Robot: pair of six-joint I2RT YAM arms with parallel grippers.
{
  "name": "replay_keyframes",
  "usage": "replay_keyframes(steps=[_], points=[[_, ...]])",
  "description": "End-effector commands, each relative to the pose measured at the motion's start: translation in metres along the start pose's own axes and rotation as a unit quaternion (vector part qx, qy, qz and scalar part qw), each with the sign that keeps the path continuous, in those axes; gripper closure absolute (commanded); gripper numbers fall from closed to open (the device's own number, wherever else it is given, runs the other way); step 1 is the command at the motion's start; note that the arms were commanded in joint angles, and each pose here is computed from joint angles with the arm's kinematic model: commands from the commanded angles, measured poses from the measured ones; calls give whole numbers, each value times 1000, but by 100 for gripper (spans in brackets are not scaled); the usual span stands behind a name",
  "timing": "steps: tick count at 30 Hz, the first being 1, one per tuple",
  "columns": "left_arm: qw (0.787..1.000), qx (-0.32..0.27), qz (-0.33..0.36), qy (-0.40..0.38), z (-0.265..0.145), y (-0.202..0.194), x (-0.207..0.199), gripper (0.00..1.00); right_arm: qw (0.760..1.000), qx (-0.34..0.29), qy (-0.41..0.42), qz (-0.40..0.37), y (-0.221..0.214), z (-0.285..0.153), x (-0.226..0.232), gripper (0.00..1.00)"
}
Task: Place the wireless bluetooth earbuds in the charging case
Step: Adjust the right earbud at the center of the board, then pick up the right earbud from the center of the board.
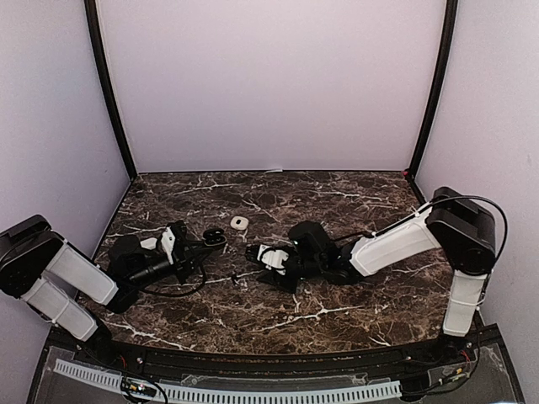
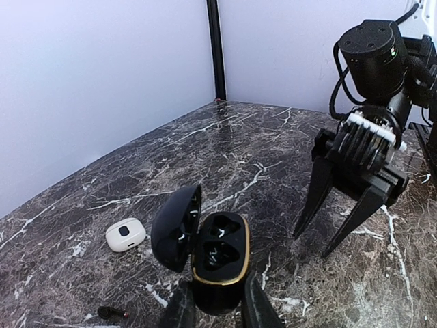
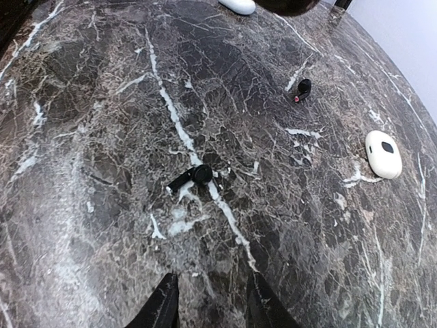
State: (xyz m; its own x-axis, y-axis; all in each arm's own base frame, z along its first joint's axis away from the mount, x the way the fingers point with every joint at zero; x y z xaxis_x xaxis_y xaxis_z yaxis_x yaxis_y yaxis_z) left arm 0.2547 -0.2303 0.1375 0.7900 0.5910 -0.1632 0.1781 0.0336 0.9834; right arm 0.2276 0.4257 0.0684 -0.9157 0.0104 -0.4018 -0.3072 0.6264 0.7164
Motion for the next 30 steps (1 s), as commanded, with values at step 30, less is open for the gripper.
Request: replay_keyframes(steps=[30], points=[[997,-32,6,73,-9,19,21,90,998,-6,-11,-56,16,87,-3,63]])
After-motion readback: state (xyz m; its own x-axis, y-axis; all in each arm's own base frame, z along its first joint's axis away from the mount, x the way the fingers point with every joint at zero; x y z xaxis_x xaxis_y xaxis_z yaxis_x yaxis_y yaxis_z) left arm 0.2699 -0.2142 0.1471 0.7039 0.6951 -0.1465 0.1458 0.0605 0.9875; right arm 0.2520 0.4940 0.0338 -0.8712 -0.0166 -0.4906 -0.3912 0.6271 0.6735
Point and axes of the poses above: each gripper's point midway between its finger pads, its own z axis out along the fingers, its own x axis along the line the jaws close on, y = z × x, the point moved 1 cm from there along -z, back along the fingers, and after that the axes turned 14 degrees about -z, right-handed, at the moved point
